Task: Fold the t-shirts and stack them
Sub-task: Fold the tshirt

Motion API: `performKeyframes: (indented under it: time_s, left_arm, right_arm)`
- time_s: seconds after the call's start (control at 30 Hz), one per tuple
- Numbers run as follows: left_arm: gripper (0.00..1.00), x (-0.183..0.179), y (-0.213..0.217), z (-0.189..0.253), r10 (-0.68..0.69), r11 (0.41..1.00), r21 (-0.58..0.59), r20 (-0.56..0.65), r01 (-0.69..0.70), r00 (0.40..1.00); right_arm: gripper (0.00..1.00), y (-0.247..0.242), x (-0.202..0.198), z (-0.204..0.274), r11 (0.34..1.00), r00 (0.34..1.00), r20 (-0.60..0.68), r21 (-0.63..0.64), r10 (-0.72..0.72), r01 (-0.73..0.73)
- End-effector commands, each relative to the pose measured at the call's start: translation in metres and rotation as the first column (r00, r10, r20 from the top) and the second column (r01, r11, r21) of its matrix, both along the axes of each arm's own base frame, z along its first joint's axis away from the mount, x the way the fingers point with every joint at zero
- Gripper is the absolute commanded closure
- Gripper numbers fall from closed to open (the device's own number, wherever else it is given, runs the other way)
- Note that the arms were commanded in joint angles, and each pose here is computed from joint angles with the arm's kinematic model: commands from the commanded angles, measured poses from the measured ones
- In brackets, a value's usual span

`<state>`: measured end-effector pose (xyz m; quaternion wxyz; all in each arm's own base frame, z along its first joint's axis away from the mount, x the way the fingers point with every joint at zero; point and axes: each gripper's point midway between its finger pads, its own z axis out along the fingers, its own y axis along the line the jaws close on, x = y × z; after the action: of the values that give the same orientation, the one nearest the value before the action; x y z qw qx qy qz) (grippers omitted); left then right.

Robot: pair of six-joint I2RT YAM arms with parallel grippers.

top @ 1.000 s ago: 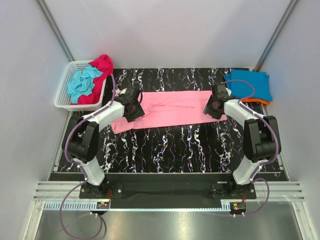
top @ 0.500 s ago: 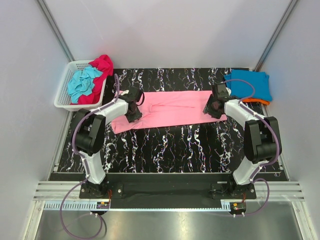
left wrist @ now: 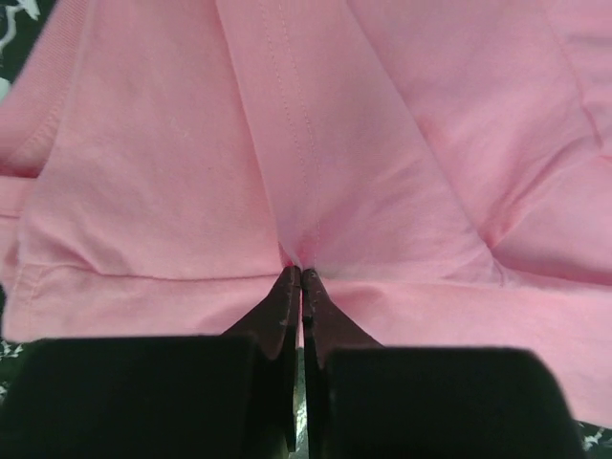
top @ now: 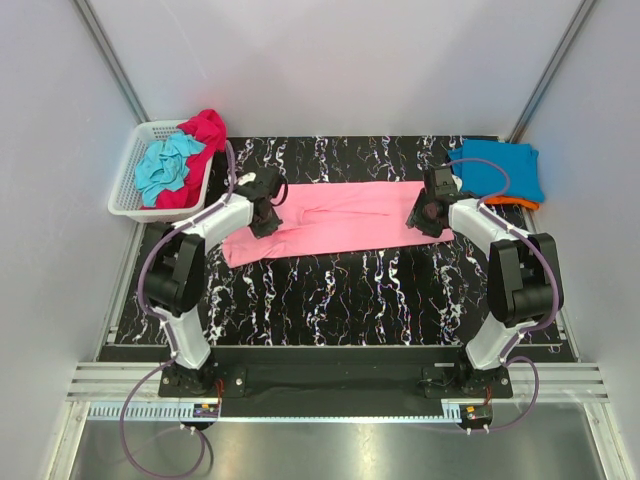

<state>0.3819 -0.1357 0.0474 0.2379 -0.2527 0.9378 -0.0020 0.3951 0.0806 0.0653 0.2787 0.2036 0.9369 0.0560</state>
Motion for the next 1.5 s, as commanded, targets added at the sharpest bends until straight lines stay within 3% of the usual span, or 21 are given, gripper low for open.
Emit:
performKeyframes:
  time_s: [0.0,0.23,0.43,0.5,0.57,0.6,0.77,0.97,1.2,1.23,1.27,1.47]
  left_arm:
    - [1.0,0.021,0.003,0.061,0.009,1.0,-0.003,0.158,-0.009,0.987]
    - [1.0,0.066,-0.015,0.085,-0.032,0.999,-0.015,0.226,0.037,0.974]
    - [0.97,0.111,-0.046,0.059,-0.138,0.989,-0.028,0.2,0.146,0.97]
    - [0.75,0.118,-0.05,0.043,-0.168,0.985,-0.018,0.173,0.174,0.97]
    - [0.62,0.124,-0.049,0.04,-0.174,0.984,0.004,0.178,0.176,0.968]
    - [0.46,0.124,-0.047,0.036,-0.172,0.985,0.015,0.171,0.172,0.97]
    - [0.38,0.113,-0.034,0.04,-0.148,0.989,0.033,0.254,0.144,0.956]
    - [0.36,0.087,-0.034,0.056,-0.159,0.985,-0.016,0.27,0.169,0.95]
    - [0.35,0.038,-0.034,0.046,-0.137,0.985,-0.085,0.142,0.15,0.98]
    - [0.35,0.028,-0.031,0.039,-0.124,0.988,-0.083,0.098,0.133,0.987]
    - [0.35,0.023,-0.032,0.036,-0.126,0.988,-0.083,0.081,0.133,0.989]
    - [0.34,-0.002,-0.014,0.013,-0.065,0.998,-0.009,-0.077,0.064,0.995]
  right_arm:
    - [0.5,0.004,0.006,0.008,1.0,0.999,0.031,0.006,0.007,-0.007]
    - [0.51,0.007,0.013,0.017,1.0,0.999,0.051,0.016,0.01,-0.011]
    - [0.51,0.006,0.022,0.02,1.0,0.998,0.064,-0.002,0.014,-0.014]
    - [0.51,0.007,0.024,0.018,1.0,0.998,0.061,0.002,0.018,-0.019]
    - [0.51,0.009,0.025,0.014,1.0,0.998,0.05,0.007,0.023,-0.024]
    - [0.51,0.011,0.027,0.013,0.999,0.998,0.048,0.015,0.028,-0.029]
    - [0.53,0.015,0.029,0.003,0.999,0.999,0.023,0.022,0.043,-0.044]
    - [0.5,0.008,0.048,0.012,0.997,0.998,0.039,-0.043,0.059,-0.057]
    - [0.41,0.005,0.105,0.008,0.981,0.99,0.018,-0.136,0.143,-0.139]
    - [0.41,0.004,0.104,-0.011,0.977,0.988,-0.048,-0.144,0.15,-0.155]
    - [0.41,0.006,0.122,0.003,0.976,0.987,-0.01,-0.149,0.159,-0.159]
    - [0.41,0.006,0.139,-0.014,0.957,0.973,-0.059,-0.173,0.224,-0.231]
